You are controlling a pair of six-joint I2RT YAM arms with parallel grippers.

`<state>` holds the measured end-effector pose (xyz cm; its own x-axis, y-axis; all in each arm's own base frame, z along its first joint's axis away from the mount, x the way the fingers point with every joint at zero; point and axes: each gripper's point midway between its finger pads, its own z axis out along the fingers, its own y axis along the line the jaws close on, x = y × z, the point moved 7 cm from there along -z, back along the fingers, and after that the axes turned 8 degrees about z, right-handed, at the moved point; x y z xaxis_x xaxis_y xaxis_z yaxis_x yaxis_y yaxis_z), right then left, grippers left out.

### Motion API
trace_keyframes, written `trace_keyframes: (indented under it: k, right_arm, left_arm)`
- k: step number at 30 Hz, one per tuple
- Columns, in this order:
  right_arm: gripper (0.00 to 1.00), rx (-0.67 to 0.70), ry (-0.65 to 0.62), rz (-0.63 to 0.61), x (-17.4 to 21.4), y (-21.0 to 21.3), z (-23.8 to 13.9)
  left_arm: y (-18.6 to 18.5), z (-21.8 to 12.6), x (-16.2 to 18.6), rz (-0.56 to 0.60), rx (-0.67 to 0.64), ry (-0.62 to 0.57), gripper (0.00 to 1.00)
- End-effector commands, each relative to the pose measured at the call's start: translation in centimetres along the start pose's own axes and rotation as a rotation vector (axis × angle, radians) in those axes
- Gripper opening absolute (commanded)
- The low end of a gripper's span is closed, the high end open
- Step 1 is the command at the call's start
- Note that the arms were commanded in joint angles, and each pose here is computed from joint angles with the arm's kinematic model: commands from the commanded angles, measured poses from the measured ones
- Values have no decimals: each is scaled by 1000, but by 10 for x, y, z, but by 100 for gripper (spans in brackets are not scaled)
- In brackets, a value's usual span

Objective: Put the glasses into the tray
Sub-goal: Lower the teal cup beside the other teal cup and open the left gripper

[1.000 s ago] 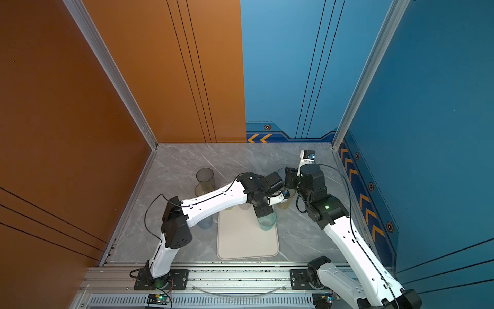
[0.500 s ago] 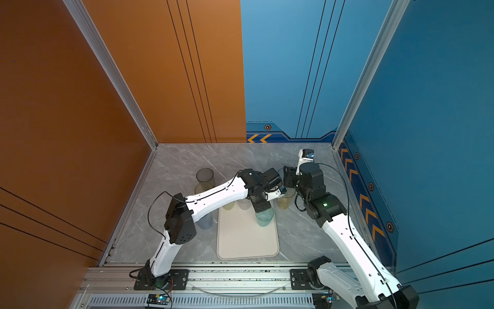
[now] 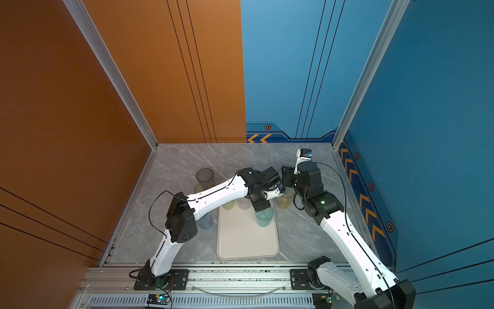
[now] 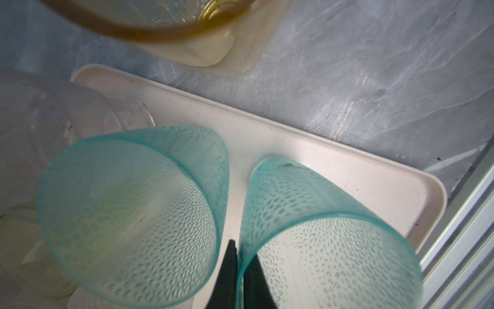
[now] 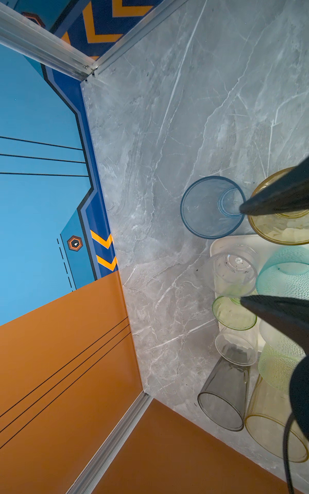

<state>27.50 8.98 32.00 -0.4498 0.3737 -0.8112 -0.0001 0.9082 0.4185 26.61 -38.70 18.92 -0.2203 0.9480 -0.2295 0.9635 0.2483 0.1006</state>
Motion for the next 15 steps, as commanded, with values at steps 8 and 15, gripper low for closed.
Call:
trace_keyframes:
  k: [8, 15]
  right_arm:
    - [47, -24, 10, 18, 1, 2, 6]
    - [47, -14, 40, 11, 3, 3, 9]
  left_arm:
    - [3, -5, -2, -16, 41, -26, 17]
    - [2, -12, -4, -22, 55, -49, 21]
